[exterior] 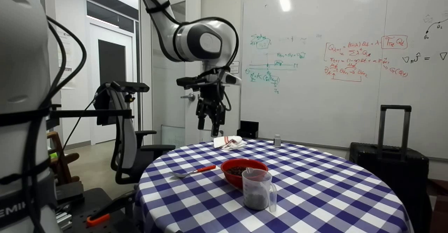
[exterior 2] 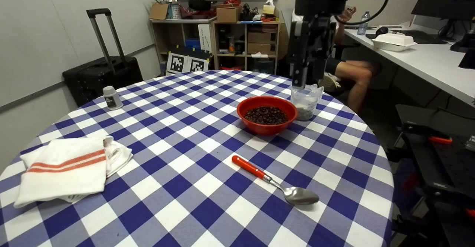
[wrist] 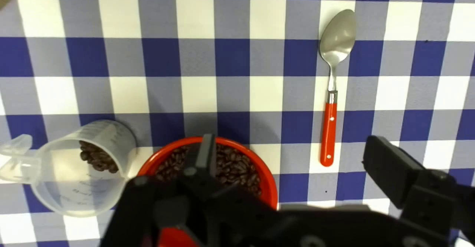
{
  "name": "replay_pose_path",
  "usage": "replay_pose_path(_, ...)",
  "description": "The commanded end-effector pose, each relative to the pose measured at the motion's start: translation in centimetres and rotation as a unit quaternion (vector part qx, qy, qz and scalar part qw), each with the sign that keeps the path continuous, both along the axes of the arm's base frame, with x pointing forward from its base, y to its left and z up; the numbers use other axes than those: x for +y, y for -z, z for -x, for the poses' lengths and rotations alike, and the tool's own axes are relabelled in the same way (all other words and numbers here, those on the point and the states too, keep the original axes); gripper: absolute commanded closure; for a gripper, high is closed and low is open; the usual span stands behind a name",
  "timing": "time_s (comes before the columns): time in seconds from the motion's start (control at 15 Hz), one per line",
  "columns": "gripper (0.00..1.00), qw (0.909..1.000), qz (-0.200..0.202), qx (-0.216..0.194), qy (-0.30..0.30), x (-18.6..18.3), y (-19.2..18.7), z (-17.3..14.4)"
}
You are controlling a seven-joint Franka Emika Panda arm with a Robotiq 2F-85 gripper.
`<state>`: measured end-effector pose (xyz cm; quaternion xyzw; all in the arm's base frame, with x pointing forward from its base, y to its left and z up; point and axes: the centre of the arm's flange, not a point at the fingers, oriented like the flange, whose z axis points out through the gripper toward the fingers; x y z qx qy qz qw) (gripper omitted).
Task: Use the spoon to shift a spoonful of the brown objects to the jug
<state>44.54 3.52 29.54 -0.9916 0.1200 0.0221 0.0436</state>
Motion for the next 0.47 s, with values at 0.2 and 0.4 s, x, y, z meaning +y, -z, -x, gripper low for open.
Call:
replay_pose_path(0.2,0.0,0.9988,0.0,-0.037,0.033,-4.6,-3.3,4.7)
replay_pose_path(0.4,0.0,0.9968,-0.001,-0.057,0.057,-6.4,-4.6,7.2)
